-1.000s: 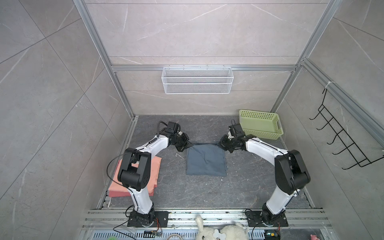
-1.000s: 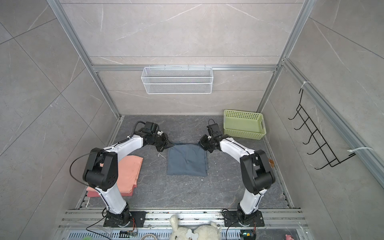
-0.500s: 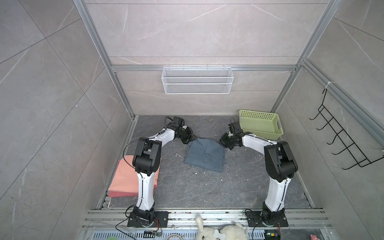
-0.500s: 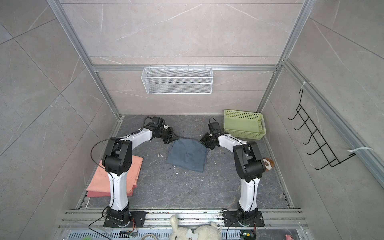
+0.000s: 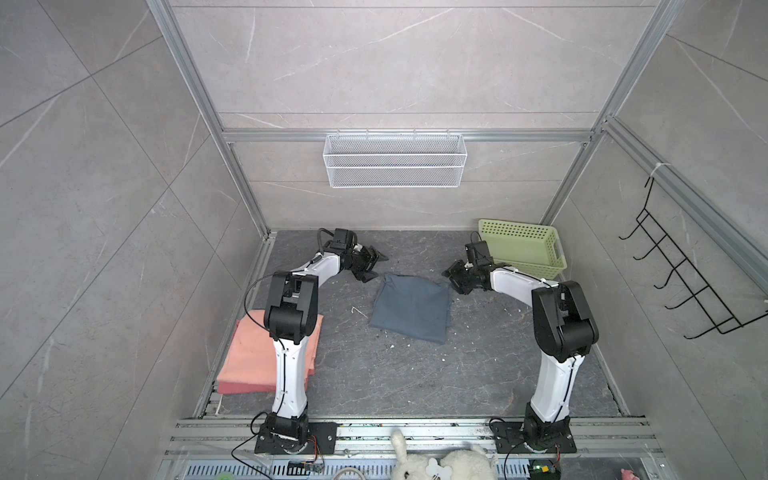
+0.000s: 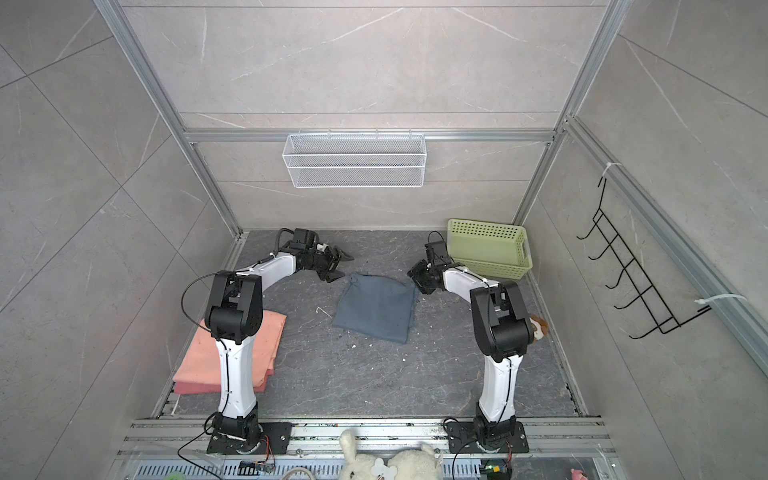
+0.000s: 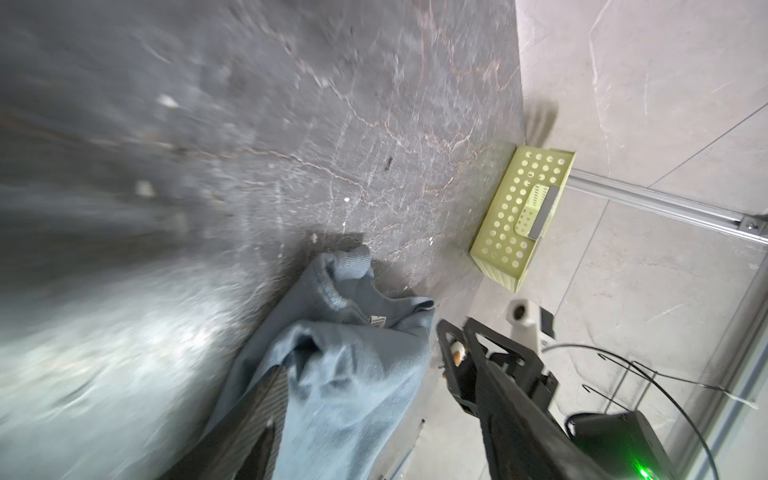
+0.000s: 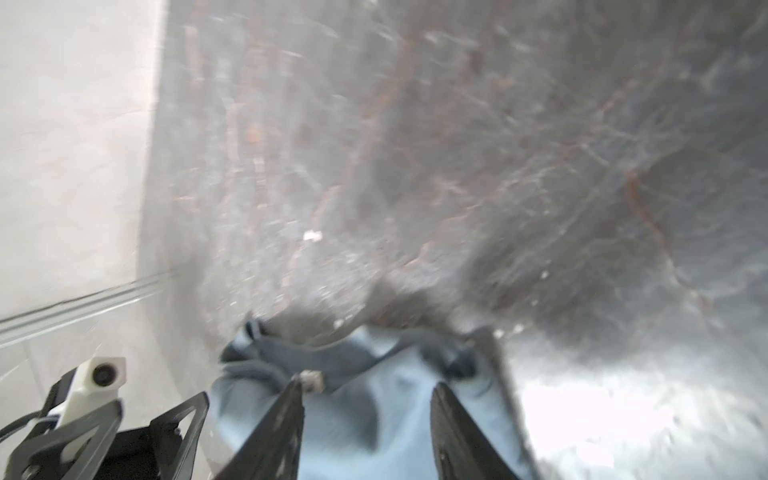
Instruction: Fold and stack the t-shirts
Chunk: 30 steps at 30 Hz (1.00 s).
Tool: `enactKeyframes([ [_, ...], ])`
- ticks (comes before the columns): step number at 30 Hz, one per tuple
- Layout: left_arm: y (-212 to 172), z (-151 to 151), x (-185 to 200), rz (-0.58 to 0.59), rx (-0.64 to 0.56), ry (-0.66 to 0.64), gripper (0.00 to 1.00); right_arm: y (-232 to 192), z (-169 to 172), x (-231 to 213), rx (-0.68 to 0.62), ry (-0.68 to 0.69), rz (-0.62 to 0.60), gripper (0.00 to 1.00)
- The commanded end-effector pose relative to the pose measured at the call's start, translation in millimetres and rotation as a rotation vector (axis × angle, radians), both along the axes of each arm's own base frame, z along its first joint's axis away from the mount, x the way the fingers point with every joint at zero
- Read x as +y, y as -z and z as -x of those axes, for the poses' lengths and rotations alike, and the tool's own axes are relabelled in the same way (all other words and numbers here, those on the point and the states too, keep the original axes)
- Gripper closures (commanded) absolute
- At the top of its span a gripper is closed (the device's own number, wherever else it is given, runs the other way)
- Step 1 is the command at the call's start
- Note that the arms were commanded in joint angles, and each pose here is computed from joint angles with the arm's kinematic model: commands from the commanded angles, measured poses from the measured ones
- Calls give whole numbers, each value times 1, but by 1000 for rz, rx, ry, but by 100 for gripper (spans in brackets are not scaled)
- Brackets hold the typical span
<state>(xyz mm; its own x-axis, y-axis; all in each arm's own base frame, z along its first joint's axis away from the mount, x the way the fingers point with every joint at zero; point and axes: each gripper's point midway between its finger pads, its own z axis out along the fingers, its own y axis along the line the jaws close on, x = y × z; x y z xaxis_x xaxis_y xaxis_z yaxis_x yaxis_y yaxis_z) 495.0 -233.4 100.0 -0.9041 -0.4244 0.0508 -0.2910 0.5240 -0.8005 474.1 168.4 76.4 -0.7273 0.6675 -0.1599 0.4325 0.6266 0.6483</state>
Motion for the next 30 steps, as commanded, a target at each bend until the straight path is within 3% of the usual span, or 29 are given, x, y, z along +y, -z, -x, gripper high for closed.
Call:
enactKeyframes([
  [1, -44, 20, 0, -57, -100, 62, 25, -30, 13, 16, -69, -77, 51, 48],
  [10, 0, 91, 28, -287, 3, 211, 24, -16, 47, 89, -23, -320, 238, 47],
  [15, 28, 140, 45, -353, 84, 289, 23, 15, 61, 101, 43, -419, 337, 45],
  [22, 52, 178, 45, -295, 162, 275, 24, 61, 78, 107, 131, -491, 388, 45],
  [30, 66, 187, 18, -188, 217, 272, 32, 76, 83, 110, 141, -506, 379, 41],
])
